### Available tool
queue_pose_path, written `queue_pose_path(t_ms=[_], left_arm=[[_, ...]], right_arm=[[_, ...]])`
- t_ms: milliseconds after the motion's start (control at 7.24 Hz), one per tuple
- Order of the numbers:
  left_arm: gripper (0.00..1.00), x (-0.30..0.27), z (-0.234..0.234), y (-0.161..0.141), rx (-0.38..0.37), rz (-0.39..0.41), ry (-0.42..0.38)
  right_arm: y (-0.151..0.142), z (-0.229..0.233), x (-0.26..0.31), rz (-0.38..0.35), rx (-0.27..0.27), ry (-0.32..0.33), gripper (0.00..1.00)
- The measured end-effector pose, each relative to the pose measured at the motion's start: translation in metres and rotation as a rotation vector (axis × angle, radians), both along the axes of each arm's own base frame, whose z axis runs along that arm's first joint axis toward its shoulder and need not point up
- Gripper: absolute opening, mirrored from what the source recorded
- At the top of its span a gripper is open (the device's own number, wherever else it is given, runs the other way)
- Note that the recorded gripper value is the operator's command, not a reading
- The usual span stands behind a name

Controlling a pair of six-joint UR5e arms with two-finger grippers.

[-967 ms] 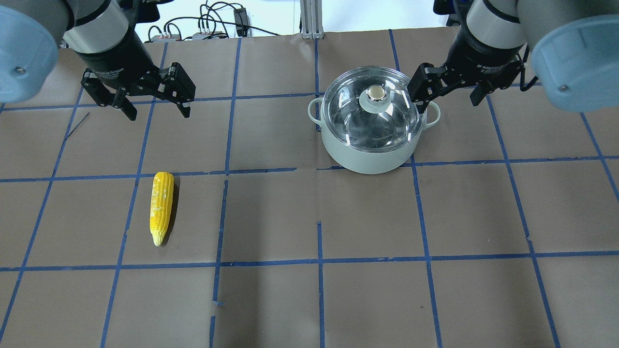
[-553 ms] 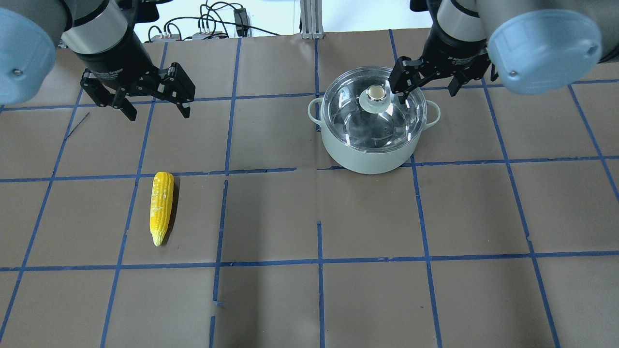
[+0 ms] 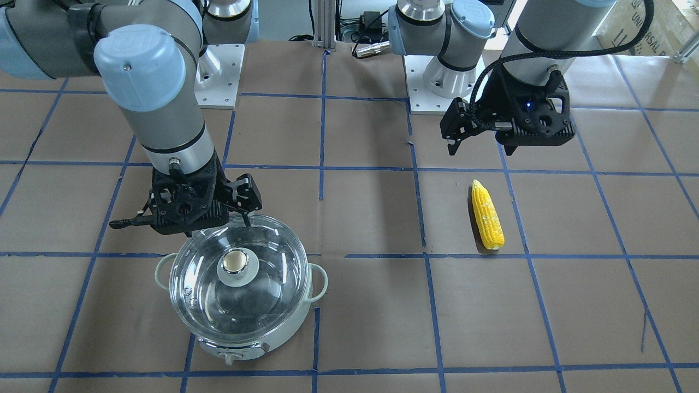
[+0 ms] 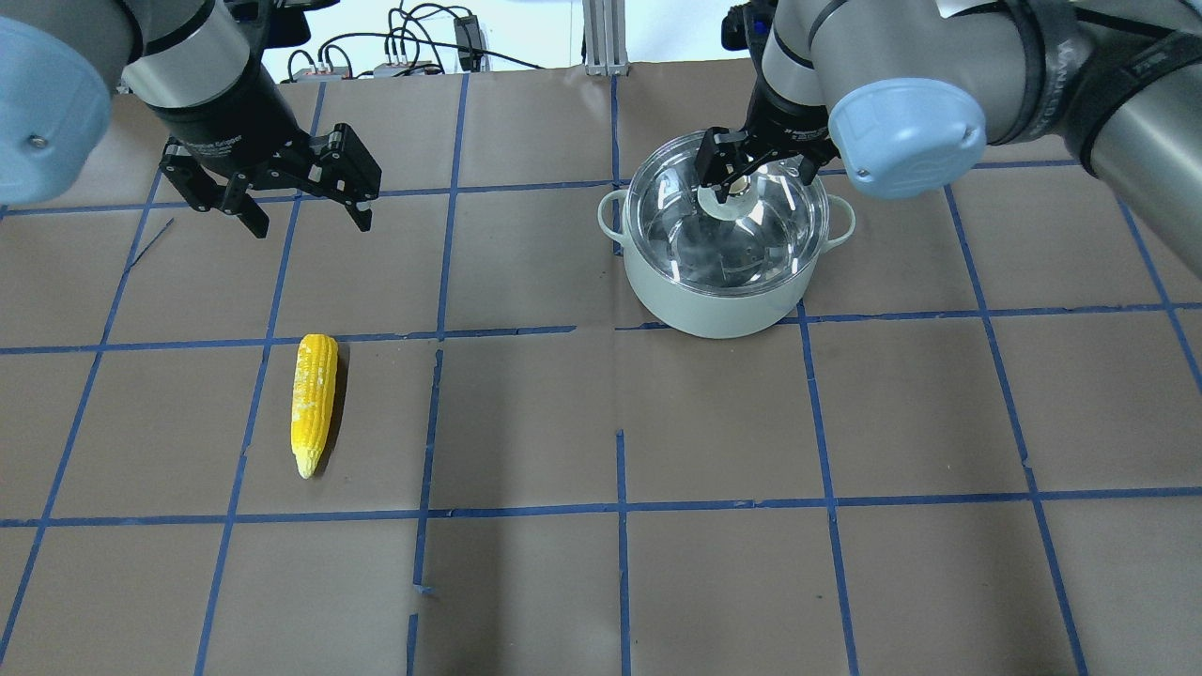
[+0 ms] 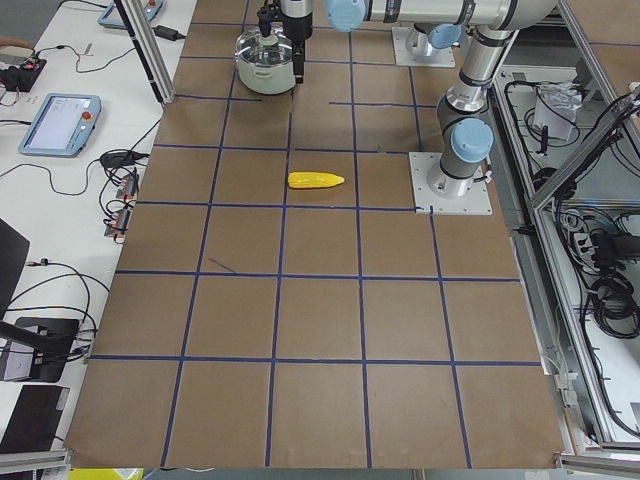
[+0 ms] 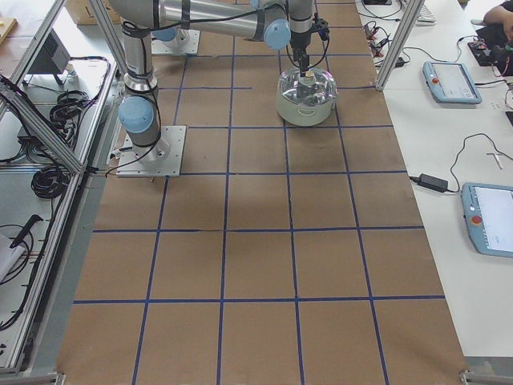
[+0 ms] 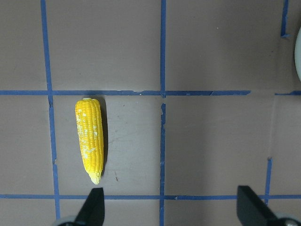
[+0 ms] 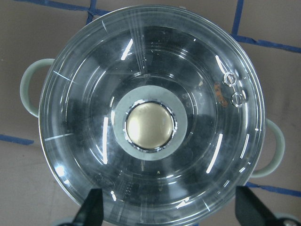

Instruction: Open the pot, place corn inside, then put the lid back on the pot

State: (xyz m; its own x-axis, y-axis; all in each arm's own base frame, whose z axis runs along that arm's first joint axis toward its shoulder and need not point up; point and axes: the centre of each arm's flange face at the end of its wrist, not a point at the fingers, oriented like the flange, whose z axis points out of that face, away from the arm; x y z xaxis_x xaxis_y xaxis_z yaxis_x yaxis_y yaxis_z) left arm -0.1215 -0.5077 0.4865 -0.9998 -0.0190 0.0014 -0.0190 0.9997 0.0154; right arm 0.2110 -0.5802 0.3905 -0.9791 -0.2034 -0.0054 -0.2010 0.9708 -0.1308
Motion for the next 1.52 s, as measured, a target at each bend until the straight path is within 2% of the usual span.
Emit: queue_pose_path(t_ms=[415, 829, 1106, 1520], left_arm=[[1.0, 0.001, -0.001, 0.0, 0.006, -0.001, 0.001], [1.0, 0.001, -0.005, -0.002, 0.014, -0.007, -0.001], [1.0, 0.002, -0.008, -0.005, 0.019, -0.008, -0.003], [1.0, 0.001, -0.008, -0.007, 0.018, -0.008, 0.001]], right_arm=[[-0.027, -0.015, 0.006, 0.004, -0.008, 0.0, 0.97], [-0.038, -0.032, 0.018, 0.012, 0.006, 0.0, 0.92], [-0.04, -0.044, 0.027, 0.015, 0.001, 0.001, 0.82], [-0.042, -0.043, 0.028, 0.016, -0.009, 0.011, 0.59]])
